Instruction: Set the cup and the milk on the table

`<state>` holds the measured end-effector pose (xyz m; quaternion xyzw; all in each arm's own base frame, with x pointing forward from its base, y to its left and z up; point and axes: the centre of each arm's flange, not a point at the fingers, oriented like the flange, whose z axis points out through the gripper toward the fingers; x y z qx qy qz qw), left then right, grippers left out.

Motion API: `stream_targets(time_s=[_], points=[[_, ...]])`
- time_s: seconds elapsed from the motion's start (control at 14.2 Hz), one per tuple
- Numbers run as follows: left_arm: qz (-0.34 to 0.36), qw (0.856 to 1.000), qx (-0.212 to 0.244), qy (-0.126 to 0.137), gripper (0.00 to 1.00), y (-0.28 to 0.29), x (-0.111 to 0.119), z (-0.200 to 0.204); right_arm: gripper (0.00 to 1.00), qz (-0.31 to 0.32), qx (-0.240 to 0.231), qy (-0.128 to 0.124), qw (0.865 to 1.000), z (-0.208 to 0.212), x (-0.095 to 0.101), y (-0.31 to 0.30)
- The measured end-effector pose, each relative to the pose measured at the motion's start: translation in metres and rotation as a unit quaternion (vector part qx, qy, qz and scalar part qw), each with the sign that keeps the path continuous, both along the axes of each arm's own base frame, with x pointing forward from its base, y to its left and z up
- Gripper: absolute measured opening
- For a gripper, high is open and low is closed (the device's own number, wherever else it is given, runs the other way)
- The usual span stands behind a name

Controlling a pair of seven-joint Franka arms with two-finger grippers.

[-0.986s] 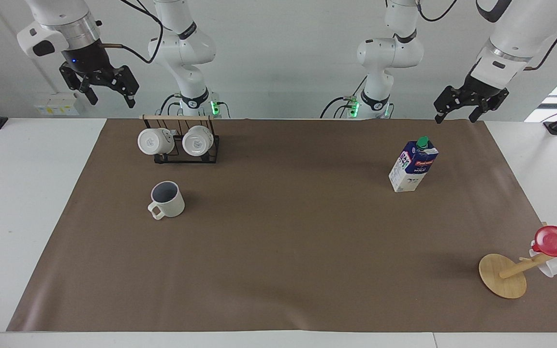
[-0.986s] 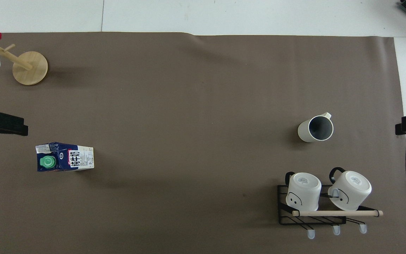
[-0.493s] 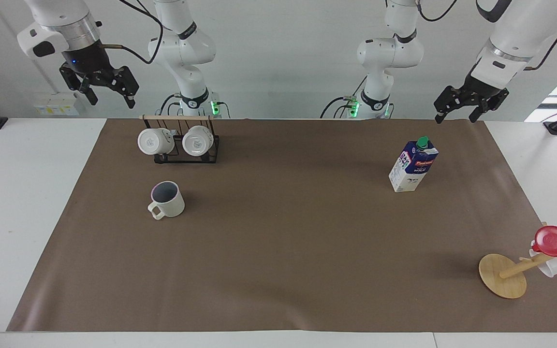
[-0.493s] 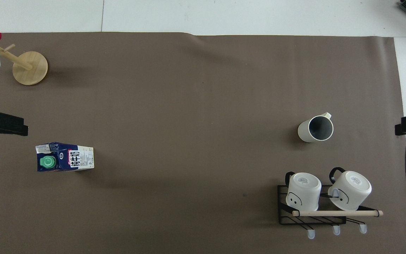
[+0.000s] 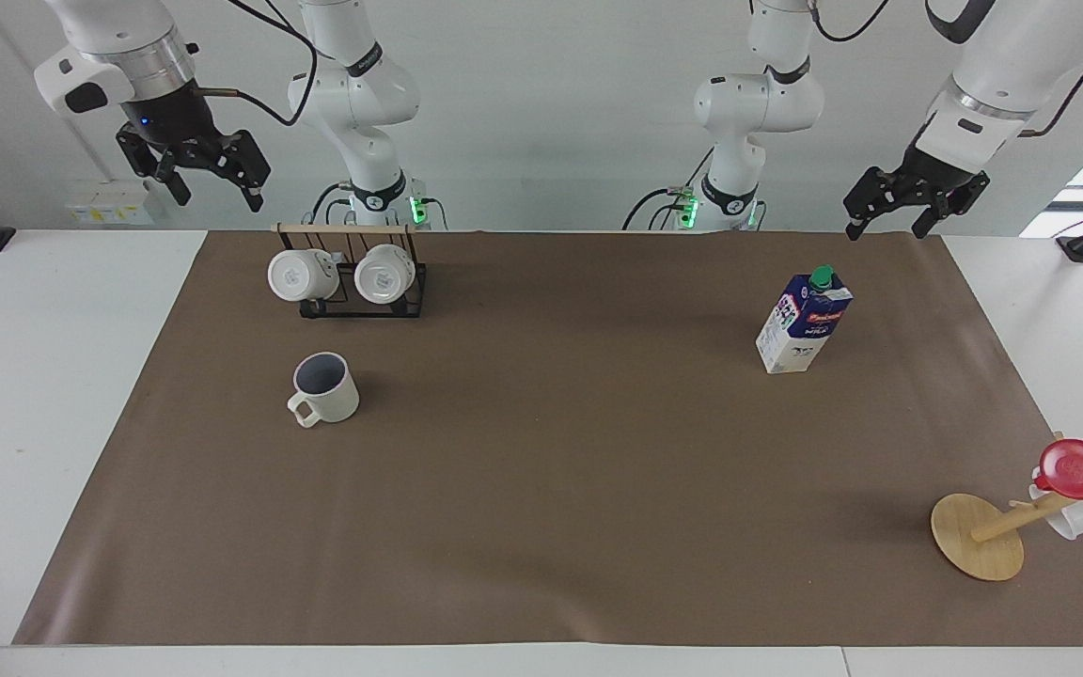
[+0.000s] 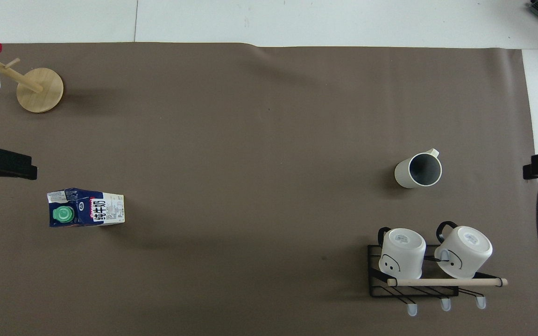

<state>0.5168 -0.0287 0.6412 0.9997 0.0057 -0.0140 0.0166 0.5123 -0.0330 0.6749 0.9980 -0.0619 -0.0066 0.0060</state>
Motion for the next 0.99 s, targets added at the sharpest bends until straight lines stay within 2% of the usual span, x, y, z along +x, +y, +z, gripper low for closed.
stream_targets(time_s=[0.99], points=[[0.000, 1.000, 0.000, 0.000, 1.00, 0.0000, 0.0000, 0.0000, 1.00, -0.001, 0.001, 0.001, 1.000, -0.0006, -0.0026, -0.0014]])
